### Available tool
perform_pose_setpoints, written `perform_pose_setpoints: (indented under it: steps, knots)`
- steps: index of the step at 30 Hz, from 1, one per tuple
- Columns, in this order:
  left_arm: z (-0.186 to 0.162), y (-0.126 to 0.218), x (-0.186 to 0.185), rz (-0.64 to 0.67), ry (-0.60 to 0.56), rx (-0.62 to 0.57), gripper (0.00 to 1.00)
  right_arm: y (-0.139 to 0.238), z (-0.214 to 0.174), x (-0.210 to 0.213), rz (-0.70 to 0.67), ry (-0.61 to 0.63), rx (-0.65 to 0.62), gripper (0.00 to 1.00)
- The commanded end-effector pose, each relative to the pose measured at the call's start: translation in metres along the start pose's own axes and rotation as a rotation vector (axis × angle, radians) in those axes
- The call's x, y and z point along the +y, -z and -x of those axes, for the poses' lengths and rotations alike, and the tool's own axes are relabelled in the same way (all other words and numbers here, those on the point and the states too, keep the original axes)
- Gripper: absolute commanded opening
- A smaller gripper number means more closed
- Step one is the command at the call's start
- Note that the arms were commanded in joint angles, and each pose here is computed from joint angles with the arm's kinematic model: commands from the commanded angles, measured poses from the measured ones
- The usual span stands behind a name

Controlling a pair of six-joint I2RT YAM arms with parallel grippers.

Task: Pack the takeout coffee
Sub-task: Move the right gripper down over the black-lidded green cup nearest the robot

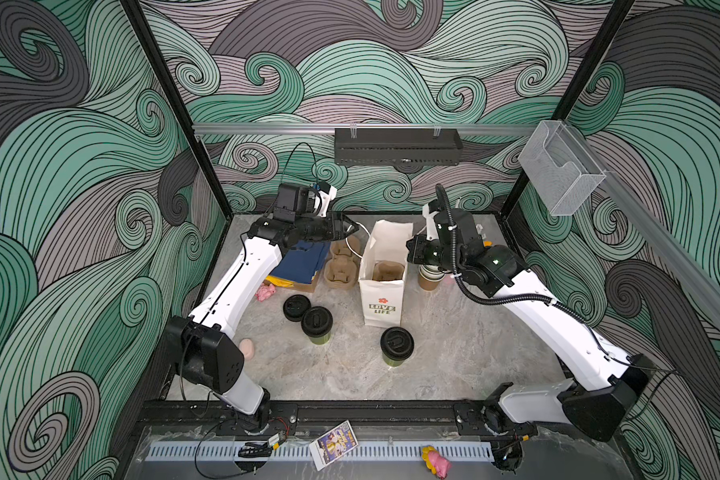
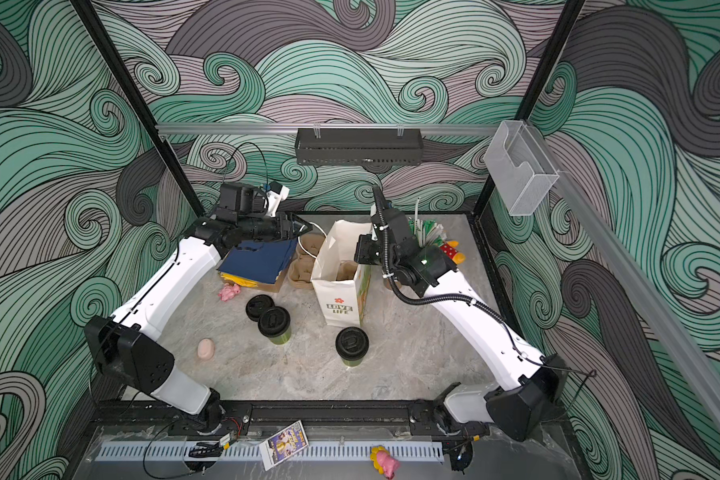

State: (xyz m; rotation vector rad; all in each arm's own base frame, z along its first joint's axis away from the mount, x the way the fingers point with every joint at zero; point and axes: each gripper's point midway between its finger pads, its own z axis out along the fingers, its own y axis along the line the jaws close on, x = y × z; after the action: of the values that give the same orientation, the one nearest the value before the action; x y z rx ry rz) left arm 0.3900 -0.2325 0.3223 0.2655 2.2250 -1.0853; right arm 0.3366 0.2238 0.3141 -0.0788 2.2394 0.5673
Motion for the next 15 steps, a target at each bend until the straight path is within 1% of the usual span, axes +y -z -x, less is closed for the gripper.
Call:
perform_pose_setpoints:
  steps: [1,5,7,12,13,14,15]
  knots:
    - [0.013,0.003,-0.017,-0.069,-0.011,-0.027,0.38,-0.003,-0.001,-0.008,0.0,0.011,0.014,0.0]
    - [0.007,-0.003,-0.017,-0.086,0.019,-0.016,0.24,-0.002,0.004,-0.02,-0.021,0.009,0.013,0.0]
    - [0.005,-0.005,-0.018,-0.1,0.037,-0.018,0.19,-0.003,0.005,-0.026,-0.028,0.014,0.02,0.0]
    - [0.006,-0.008,-0.026,-0.125,0.07,-0.055,0.14,-0.006,0.007,-0.03,-0.034,0.028,0.044,0.0]
    - [0.006,-0.008,-0.027,-0.125,0.075,-0.065,0.13,-0.005,0.007,-0.029,-0.033,0.032,0.052,0.02]
    - [0.007,-0.009,-0.027,-0.126,0.08,-0.072,0.13,-0.004,0.006,-0.029,-0.032,0.036,0.059,0.08]
    - [0.006,-0.01,-0.027,-0.124,0.085,-0.076,0.13,-0.001,0.005,-0.029,-0.035,0.04,0.068,0.16]
